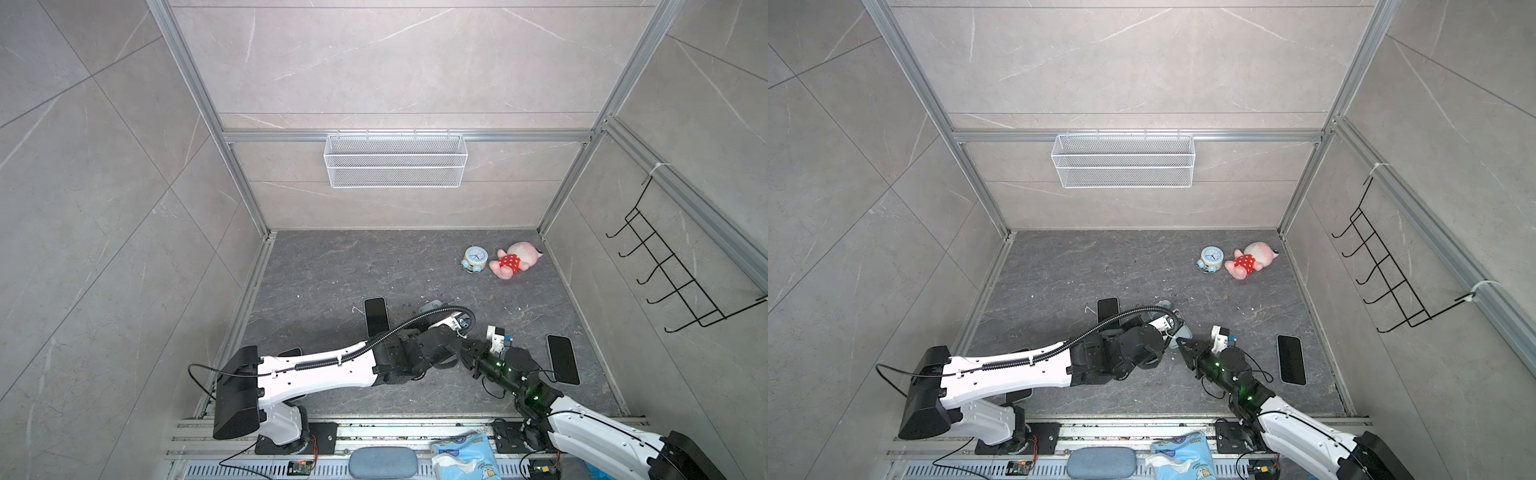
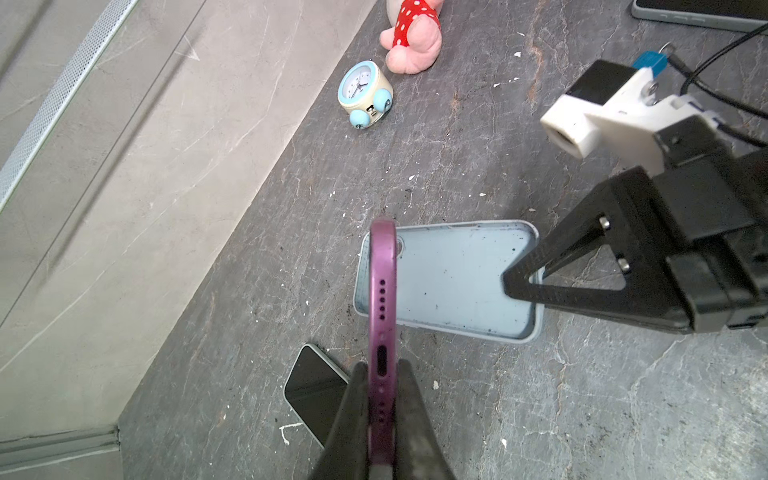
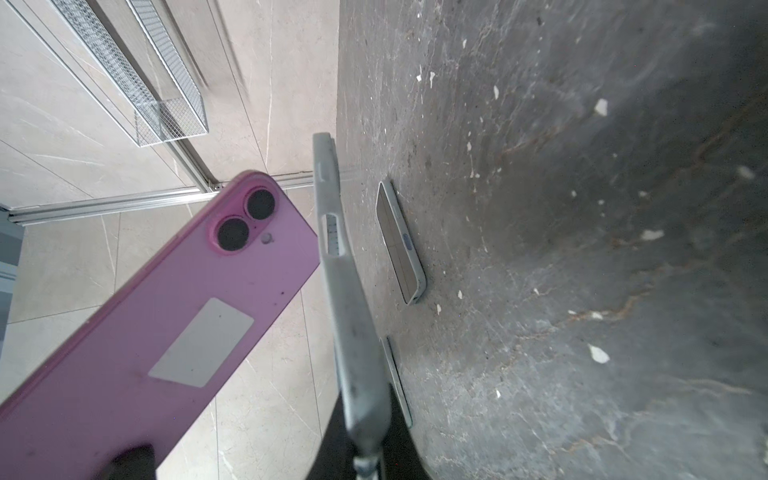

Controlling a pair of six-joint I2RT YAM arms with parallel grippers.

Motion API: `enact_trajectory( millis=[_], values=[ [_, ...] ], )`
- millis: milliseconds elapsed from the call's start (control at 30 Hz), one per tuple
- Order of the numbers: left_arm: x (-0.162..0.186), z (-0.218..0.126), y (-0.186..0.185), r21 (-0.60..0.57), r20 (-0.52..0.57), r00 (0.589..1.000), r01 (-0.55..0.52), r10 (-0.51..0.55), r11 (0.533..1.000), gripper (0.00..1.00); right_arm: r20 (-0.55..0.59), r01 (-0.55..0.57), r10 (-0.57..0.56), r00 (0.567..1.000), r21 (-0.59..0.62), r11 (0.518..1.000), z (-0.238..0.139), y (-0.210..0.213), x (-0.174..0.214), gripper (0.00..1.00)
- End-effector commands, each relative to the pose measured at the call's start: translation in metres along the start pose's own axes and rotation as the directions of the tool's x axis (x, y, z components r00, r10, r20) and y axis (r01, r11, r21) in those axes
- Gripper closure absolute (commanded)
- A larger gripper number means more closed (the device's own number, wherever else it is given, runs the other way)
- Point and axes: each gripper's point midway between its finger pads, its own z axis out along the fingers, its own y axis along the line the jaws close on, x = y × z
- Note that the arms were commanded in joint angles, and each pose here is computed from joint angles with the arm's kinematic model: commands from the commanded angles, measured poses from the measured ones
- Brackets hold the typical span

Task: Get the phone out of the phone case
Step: 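Pull the purple phone from the case with the left gripper while the right holds it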

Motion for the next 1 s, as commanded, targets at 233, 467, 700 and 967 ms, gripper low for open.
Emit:
enact_trajectory(
  millis=[233, 467, 700, 967],
  values=[
    [0.009, -0.002, 0.014, -0.115, 0.070, 0.992, -0.095, 0.103, 0.989, 1.00, 0.119, -0.066, 0.052, 0.992, 0.116, 0.991, -0.015, -0.040, -0.018, 1.00],
    [0.022, 0.016, -0.008, -0.106, 0.098, 0.974, -0.193, 0.204, 0.975, 1.00, 0.285, -0.094, 0.029, 0.958, 0.217, 0.972, -0.042, -0.047, -0.043, 1.00],
    [0.015, 0.042, -0.042, -0.105, 0.175, 0.919, -0.340, 0.353, 0.935, 1.00, 0.349, -0.100, 0.018, 0.937, 0.216, 0.971, -0.058, -0.046, -0.053, 1.00],
    [0.021, 0.074, -0.066, -0.137, 0.156, 0.871, -0.449, 0.467, 0.883, 1.00, 0.319, -0.096, 0.001, 0.948, 0.283, 0.954, -0.033, -0.046, -0.051, 1.00]
  ],
)
